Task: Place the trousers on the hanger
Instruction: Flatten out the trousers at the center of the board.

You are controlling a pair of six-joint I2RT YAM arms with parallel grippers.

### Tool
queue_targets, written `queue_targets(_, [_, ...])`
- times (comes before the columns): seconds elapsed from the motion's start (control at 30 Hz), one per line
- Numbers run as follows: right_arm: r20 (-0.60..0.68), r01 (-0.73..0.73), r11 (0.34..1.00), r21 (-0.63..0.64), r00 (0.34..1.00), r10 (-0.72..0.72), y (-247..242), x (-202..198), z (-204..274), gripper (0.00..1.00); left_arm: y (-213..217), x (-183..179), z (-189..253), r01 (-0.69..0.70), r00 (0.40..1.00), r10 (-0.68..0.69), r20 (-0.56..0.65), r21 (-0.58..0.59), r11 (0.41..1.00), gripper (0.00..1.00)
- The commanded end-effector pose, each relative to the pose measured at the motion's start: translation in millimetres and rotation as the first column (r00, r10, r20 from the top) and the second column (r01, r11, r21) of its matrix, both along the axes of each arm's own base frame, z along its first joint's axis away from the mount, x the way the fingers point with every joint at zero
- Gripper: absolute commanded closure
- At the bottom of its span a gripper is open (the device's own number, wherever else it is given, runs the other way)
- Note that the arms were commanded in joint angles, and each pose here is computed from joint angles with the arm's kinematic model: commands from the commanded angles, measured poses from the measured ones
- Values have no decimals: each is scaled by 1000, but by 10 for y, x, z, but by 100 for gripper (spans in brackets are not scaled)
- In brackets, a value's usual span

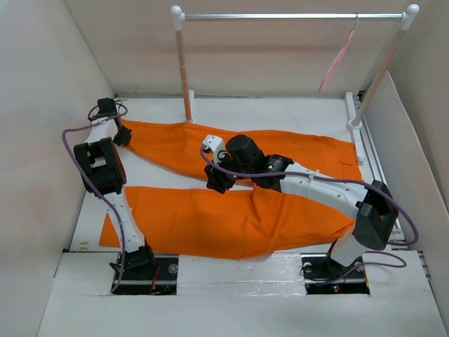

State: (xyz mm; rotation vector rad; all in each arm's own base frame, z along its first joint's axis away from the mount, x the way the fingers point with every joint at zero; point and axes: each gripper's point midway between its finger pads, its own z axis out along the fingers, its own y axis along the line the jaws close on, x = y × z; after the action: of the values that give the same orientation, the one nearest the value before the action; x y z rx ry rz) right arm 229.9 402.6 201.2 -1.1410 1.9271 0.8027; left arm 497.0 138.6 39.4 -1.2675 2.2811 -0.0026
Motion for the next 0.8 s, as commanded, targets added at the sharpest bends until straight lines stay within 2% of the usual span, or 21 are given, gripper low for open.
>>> queue_targets(0.0, [0, 28, 1000, 4, 1000, -28, -178, 109, 31, 50, 124, -187, 866, -9, 996, -4, 94, 144, 989, 100])
queue_targets(0.07, [-9, 22, 1000, 12, 1000, -22, -236, 144, 20, 50, 127, -422, 1008, -22, 996, 5, 94, 182, 983, 100])
queue_targets(0.1, [-5, 23, 1000, 13, 1000, -23, -275, 177, 32, 50, 120, -525, 1318, -40, 989, 10, 146, 205, 978, 100])
queue_targets(0.2, [6, 29, 999, 20, 1000, -29, -381, 321, 42, 50, 39, -867, 1585, -56, 992, 22, 127, 265, 963, 100])
queue_targets(0.3, [12, 49, 998, 26, 999, -49, -504, 501, 49, 50, -32, -979, 1721, -38, 991, 2, 131, 274, 961, 100])
queue_targets(0.37, [7, 74, 996, 41, 997, -75, -595, 645, 68, 50, -30, -884, 1851, -11, 986, -34, 162, 270, 963, 100])
queue_targets(0.43, [8, 75, 996, 51, 997, -76, -634, 716, 111, 49, 25, -825, 1545, 25, 999, -34, 38, 236, 971, 92])
queue_targets(0.47, [11, 94, 995, 45, 995, -95, -710, 791, 113, 50, 84, -702, 1688, 23, 998, -36, 46, 255, 967, 83])
queue_targets(0.5, [6, 107, 994, 35, 994, -107, -759, 816, 102, 49, 111, -703, 1292, 54, 995, -33, -92, 228, 972, 77])
queue_targets(0.53, [9, 120, 992, 33, 993, -121, -806, 855, 116, 49, 151, -658, 1214, 56, 991, -27, -128, 230, 971, 72])
queue_targets(0.57, [14, 143, 989, 32, 990, -143, -866, 886, 143, 49, 208, -530, 1353, 59, 994, -33, -107, 253, 966, 62])
queue_targets(0.6, [16, 170, 985, 33, 985, -171, -952, 944, 153, 49, 240, -515, 1228, 65, 988, -27, -150, 254, 965, 56])
queue_targets(0.63, [11, 194, 981, 26, 981, -195, -1021, 966, 127, 49, 292, -496, 1266, 52, 989, -11, -146, 278, 959, 54])
queue_targets(0.67, [17, 222, 975, 28, 975, -222, -1099, 988, 152, 50, 313, -468, 1310, 42, 991, -4, -130, 289, 956, 48])
queue_targets(0.73, [7, 321, 947, 27, 947, -321, -1328, 1127, 127, 62, 277, -429, 1386, 44, 996, -18, -86, 311, 949, 45])
queue_targets(0.77, [-15, 376, 927, 14, 927, -375, -1447, 1162, 27, 72, 278, -433, 1402, 41, 997, -18, -75, 317, 948, 44])
